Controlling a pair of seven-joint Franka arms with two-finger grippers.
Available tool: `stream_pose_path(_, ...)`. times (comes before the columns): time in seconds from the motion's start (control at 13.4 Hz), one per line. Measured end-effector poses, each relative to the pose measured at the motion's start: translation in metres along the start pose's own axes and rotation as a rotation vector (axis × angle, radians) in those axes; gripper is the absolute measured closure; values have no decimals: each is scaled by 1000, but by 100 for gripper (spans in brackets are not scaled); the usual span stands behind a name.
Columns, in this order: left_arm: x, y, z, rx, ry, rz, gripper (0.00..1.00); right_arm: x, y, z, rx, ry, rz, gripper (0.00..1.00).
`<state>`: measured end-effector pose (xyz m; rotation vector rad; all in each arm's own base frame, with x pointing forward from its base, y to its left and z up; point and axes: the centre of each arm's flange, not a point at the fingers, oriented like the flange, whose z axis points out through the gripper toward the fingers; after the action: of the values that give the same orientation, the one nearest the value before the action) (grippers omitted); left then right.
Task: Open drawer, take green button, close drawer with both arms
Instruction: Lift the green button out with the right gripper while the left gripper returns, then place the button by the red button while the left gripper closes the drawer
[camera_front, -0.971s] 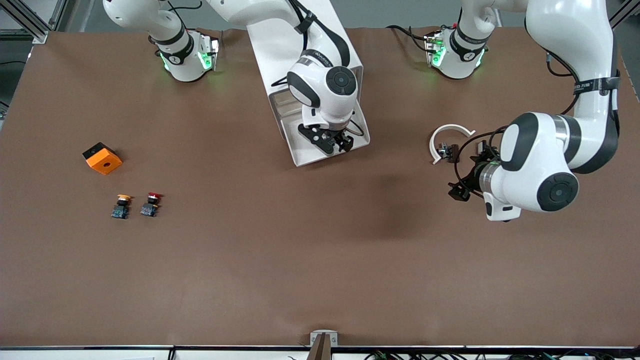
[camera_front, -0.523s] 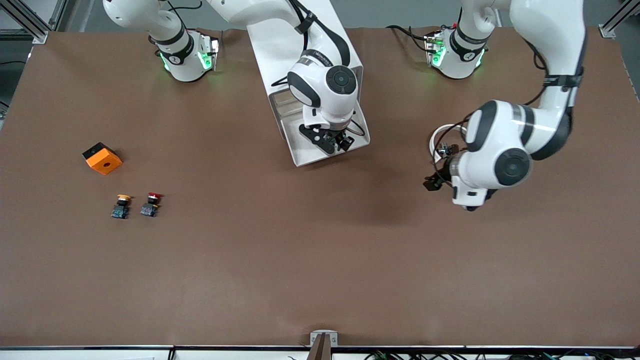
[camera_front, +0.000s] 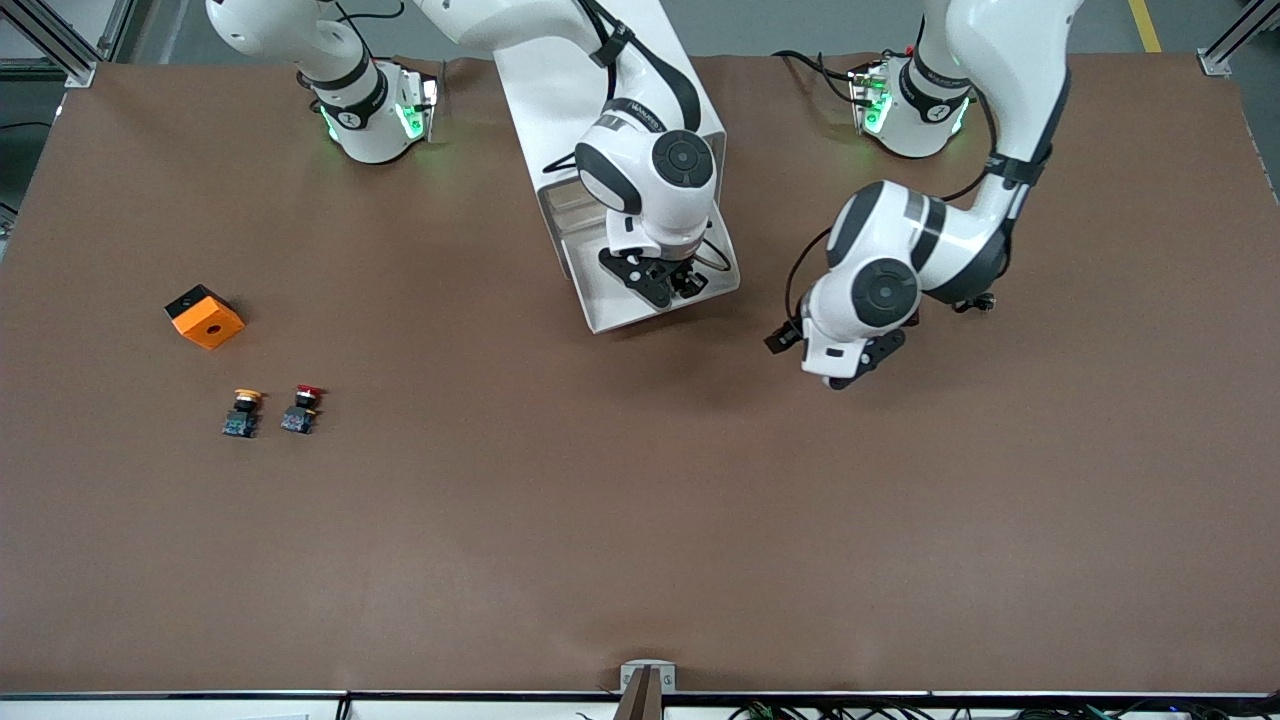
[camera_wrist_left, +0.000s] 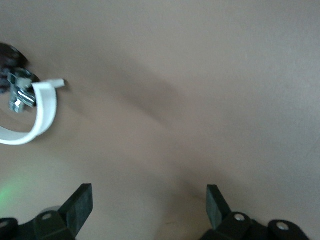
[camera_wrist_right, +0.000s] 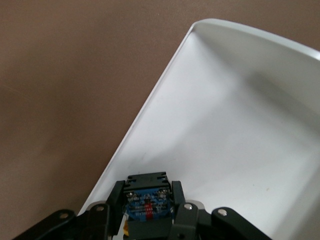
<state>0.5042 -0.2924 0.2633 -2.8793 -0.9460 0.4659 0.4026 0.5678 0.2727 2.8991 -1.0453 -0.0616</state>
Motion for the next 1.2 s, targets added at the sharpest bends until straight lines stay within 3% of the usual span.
stream_pose_path(0.3, -19, 26, 36, -32, 33, -44, 0, 3, -1, -1, 5, 2, -1, 58)
stream_pose_path(0.52, -32, 37, 55, -33, 41, -50, 0, 30, -9, -20, 27, -9, -13, 58)
stream_pose_path(0.82, -56, 45, 60, -24, 47, -15, 0, 117, -4, -80, 2, -61, -112, 58)
stream_pose_path(1.2, -90, 53, 70, -6, 49, 42, 0, 269, 55, -138, -14, -110, -314, 58)
